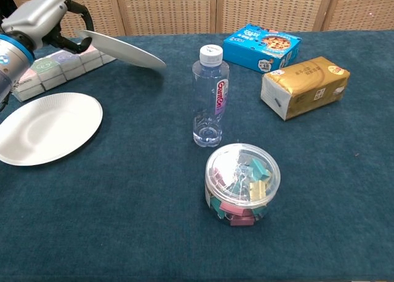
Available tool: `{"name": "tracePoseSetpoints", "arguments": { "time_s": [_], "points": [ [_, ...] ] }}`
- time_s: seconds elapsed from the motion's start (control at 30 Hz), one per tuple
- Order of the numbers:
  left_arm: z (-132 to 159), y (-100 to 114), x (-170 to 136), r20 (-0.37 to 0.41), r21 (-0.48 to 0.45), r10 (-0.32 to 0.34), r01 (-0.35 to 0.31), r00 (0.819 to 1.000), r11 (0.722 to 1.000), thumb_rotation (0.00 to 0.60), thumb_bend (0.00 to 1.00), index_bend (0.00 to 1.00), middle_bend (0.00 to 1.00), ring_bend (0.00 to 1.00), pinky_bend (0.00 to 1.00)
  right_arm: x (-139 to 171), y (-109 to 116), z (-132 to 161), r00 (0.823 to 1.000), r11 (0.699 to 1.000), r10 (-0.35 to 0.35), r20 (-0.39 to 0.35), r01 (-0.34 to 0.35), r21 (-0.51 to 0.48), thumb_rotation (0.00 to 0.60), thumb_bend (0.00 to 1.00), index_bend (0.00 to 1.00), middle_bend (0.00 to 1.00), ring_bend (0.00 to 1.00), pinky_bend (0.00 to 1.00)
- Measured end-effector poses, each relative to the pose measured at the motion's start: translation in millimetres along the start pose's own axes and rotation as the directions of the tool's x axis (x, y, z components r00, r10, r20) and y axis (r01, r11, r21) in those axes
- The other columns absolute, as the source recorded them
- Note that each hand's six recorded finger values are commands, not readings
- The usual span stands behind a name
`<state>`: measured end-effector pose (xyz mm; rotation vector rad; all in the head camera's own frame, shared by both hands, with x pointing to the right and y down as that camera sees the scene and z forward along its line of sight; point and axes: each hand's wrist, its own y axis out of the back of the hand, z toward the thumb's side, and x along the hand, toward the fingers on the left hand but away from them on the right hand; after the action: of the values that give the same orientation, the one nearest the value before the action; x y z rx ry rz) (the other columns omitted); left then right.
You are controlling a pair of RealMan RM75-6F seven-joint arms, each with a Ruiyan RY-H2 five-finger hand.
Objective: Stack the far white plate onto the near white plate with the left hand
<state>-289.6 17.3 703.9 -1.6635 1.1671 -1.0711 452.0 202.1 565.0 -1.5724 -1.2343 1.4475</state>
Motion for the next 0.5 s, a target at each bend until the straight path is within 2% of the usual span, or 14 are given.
{"name": "tracePoseSetpoints", "arguments": {
  "time_s": [0.33, 0.5],
  "points": [
    [-10.4, 43.9, -29.5, 0.052, -0.047, 0.092, -0.09, 0.994, 0.995, 0.6, 0.58, 0.95, 0.0, 0.0, 0.0, 2.0, 2.8, 3.6, 1.0, 1.0, -0.007, -0.013, 0.007, -0.009, 0.6, 0.0, 0.0, 0.0, 0.0, 0.0],
    [-17.7, 58.0, -52.6, 0.052, -0.076, 0.091, -0.087, 0.994, 0.993, 0.6, 0.58, 0.95, 0.0, 0.0, 0.0, 3.8, 4.2, 7.2, 1.0, 1.0, -0.009, -0.026, 0.008, -0.014, 0.6, 0.0, 0.0, 0.0, 0.0, 0.0]
  ]
}}
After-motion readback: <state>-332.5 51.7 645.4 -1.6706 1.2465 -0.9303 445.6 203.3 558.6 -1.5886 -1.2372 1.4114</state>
